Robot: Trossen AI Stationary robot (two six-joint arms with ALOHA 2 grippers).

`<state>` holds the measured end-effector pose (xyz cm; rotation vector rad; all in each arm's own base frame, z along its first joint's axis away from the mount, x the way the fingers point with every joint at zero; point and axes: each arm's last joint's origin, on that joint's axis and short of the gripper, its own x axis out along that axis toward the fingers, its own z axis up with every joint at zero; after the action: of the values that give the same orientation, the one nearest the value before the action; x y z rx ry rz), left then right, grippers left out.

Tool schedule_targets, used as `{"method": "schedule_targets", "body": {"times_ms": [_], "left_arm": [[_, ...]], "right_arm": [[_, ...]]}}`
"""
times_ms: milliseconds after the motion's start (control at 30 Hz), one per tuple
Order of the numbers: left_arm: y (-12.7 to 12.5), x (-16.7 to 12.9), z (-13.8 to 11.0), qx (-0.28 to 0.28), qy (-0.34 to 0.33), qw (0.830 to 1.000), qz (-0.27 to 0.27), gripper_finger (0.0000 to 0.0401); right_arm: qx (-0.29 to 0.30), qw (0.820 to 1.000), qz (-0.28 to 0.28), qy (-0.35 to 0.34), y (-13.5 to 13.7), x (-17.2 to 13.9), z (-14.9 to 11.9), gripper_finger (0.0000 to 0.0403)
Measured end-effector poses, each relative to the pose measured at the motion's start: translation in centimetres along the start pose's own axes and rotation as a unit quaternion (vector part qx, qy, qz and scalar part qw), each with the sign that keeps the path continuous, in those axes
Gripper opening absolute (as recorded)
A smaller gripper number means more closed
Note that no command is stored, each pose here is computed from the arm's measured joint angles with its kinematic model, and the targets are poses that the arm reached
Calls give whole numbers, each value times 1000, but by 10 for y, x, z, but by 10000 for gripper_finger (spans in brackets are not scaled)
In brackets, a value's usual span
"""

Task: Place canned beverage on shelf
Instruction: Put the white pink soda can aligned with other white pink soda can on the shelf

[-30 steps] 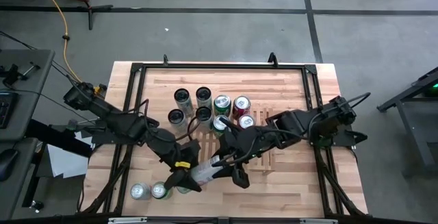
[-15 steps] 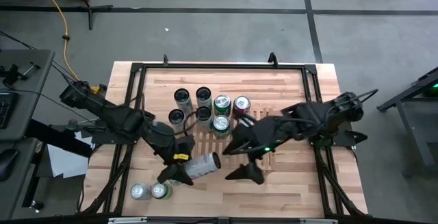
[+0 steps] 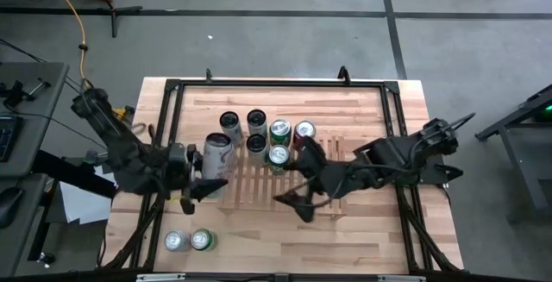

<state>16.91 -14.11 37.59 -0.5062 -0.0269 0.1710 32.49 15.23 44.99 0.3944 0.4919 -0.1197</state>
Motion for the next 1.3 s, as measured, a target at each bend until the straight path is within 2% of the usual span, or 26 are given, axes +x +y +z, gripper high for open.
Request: {"method": "schedule_targets", "body": {"times_ms": [67,133,333,600,800,967,1167,1200,1300], "left_arm": [[2,1,-16,-14,-30,999,1,232],[1,5,-23,-23,-61,998,7,232],[-8,25,-29,28,-102,994,32,232],[-10,43,-24,44,-107,993,19,232],[-7,50,-24,48,-105,993,9,232],[-6,50,-22,52,-106,993,12,232],[-5,50,-26,59,-94,994,18,235],[-5,50,-26,60,-93,994,19,247],[-5,50,-26,57,-92,994,17,302]], "right_arm": [[16,999,-10,-37,0,10,6,389],[40,996,6,-77,0,21,16,390],[87,981,57,-162,-10,52,45,390],[98,975,67,-187,-19,73,53,390],[90,972,72,-206,-19,76,56,385],[87,972,72,-205,-18,76,56,346],[86,973,68,-201,-19,77,55,241],[86,973,68,-201,-19,77,55,227],[79,974,71,-198,-19,77,54,226]]}}
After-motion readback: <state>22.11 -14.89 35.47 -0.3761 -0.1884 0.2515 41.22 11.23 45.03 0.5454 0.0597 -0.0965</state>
